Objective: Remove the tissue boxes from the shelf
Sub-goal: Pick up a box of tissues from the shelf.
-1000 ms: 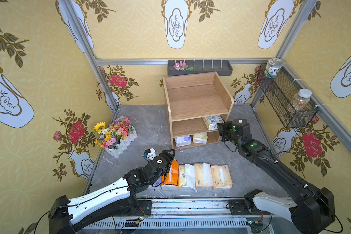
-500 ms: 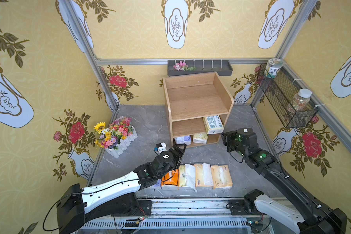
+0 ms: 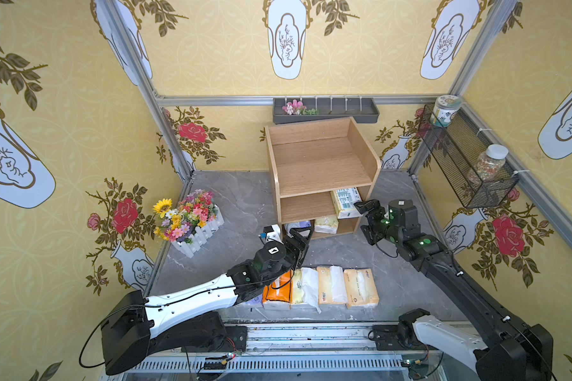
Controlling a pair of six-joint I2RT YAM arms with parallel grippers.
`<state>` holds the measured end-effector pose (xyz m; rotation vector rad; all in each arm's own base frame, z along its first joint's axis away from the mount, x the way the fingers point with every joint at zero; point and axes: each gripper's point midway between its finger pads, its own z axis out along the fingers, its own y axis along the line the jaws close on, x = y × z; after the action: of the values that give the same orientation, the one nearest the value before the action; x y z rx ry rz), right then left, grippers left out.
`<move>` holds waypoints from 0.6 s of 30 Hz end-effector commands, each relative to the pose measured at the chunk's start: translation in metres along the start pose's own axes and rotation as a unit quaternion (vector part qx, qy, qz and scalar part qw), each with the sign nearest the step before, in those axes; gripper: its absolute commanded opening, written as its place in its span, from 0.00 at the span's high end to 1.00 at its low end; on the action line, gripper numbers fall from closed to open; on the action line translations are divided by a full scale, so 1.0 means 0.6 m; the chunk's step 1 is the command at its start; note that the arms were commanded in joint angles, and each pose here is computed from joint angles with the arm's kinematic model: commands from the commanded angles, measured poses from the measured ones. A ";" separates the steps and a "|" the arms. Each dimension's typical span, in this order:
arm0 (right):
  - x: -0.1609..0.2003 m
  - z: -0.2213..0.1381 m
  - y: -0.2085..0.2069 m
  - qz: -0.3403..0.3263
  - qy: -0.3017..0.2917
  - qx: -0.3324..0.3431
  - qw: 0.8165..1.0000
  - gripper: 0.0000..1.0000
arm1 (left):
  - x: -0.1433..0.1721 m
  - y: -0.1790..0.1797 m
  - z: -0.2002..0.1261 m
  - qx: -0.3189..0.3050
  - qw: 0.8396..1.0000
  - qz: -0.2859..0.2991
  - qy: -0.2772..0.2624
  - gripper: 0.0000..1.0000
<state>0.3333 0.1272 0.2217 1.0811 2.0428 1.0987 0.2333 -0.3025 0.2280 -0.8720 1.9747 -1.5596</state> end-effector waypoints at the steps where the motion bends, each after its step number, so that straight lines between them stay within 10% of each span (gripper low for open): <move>1: -0.004 0.016 0.028 -0.004 0.006 -0.045 0.999 0.03 | -0.006 -0.004 -0.002 0.011 1.000 0.002 -0.009 0.14; 10: -0.019 0.051 0.033 0.008 0.007 -0.071 0.997 0.00 | -0.010 0.000 -0.009 0.012 1.000 -0.002 -0.012 0.14; 18: -0.028 0.061 0.018 0.026 0.000 -0.079 0.996 0.22 | -0.014 0.009 -0.015 0.007 1.000 -0.011 -0.015 0.15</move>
<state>0.3683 0.1301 0.2026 1.0822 1.9632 1.2144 0.2310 -0.2922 0.2235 -0.8931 1.9549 -1.5554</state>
